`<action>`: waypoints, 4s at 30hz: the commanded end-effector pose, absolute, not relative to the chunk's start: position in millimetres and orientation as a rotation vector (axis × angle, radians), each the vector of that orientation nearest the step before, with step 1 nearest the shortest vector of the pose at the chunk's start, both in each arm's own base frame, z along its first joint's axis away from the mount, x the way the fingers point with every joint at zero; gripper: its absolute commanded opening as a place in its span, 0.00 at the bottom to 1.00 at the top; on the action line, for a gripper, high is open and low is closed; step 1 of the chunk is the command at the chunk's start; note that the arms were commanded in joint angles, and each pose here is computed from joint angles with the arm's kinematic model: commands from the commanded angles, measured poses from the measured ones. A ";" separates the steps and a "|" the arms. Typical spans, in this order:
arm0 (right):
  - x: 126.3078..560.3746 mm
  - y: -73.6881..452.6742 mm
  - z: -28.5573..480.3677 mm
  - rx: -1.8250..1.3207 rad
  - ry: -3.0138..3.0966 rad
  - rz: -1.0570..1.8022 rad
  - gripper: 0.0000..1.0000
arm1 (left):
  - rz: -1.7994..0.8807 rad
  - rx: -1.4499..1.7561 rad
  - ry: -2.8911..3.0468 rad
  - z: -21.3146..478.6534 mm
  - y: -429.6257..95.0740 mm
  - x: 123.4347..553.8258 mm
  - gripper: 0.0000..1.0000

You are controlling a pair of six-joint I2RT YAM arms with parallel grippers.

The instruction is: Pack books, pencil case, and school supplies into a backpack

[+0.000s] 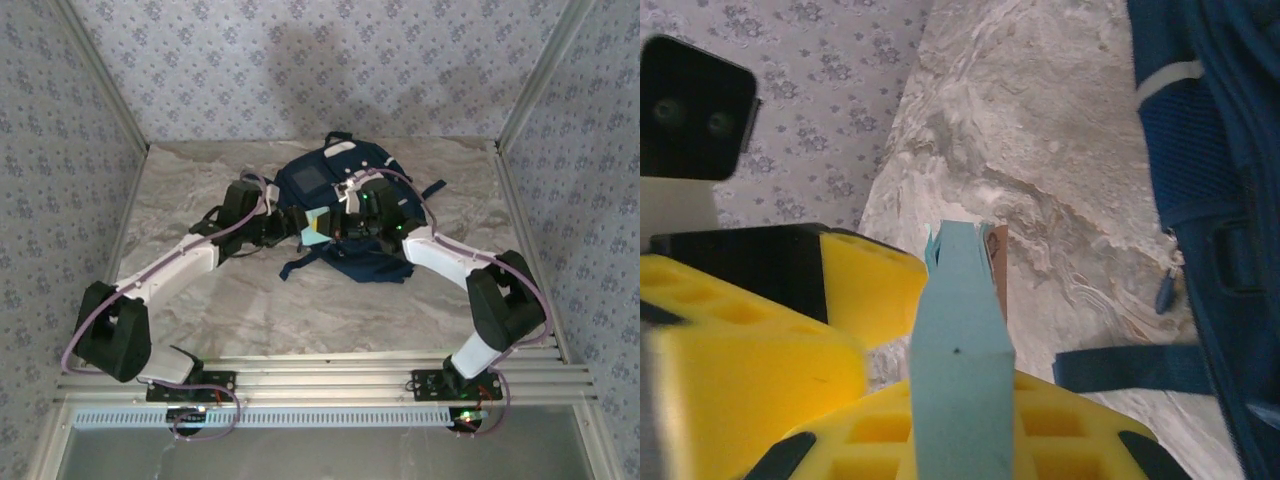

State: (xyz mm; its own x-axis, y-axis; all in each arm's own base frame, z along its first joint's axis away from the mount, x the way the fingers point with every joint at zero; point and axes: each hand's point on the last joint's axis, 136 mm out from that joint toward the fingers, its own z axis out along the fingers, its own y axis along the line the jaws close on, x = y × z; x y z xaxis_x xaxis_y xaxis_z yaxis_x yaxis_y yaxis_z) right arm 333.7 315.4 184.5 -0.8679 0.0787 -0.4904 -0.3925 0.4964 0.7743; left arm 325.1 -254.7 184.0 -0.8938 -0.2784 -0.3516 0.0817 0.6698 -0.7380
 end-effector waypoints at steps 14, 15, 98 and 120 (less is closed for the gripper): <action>324.8 116.2 172.0 0.186 2.388 0.842 0.04 | -0.564 0.553 2.461 174.1 -335.4 339.9 0.89; 322.1 104.1 172.7 0.215 2.384 0.818 0.04 | -0.543 0.618 2.458 169.8 -345.9 338.4 0.88; 405.6 156.0 121.2 0.802 2.144 1.039 0.74 | -0.978 0.583 2.432 249.1 -441.5 404.2 0.00; 402.8 145.3 136.2 0.599 2.239 0.850 0.01 | -1.051 0.593 2.424 256.3 -448.2 396.8 0.02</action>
